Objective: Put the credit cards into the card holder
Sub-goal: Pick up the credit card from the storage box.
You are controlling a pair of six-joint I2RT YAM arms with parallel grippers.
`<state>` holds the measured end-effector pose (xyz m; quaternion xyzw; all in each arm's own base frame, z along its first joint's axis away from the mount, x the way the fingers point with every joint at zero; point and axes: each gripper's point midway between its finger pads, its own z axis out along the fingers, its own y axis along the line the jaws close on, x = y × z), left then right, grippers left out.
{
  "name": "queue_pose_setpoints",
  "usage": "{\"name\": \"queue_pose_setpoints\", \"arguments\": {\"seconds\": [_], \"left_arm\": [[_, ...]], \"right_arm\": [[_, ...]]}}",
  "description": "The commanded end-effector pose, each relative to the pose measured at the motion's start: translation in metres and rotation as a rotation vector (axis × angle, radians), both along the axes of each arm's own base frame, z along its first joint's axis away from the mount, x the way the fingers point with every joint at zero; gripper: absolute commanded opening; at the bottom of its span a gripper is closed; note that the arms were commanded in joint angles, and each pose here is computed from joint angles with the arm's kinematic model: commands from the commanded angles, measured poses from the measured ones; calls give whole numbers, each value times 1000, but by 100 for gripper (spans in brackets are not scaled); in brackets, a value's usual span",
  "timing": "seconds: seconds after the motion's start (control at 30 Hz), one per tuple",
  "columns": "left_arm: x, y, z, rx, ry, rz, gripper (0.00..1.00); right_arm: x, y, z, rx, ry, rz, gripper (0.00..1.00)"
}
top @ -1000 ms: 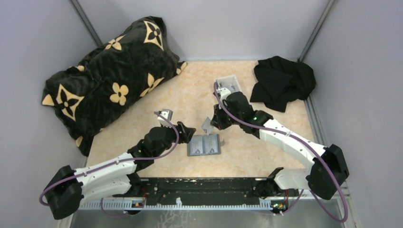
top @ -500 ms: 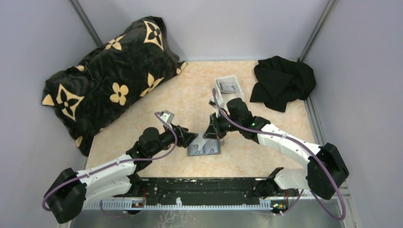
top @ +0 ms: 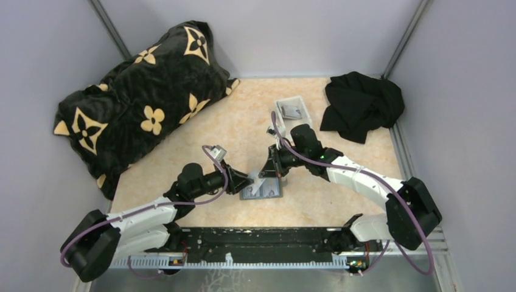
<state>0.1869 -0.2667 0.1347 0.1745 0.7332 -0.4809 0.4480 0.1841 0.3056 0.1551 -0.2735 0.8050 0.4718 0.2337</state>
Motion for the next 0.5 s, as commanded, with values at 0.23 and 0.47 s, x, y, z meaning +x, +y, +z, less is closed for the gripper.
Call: {"name": "queue_pose_setpoints", "arguments": {"seconds": [0.23,0.47], "left_arm": [[-21,-17,3,-57,29,-189,9],[-19,-13,-3,-68,51,-168,0]], "right_arm": [[6,9,6,79,15,52,0],[19,4,11,93,-3,2,3]]}}
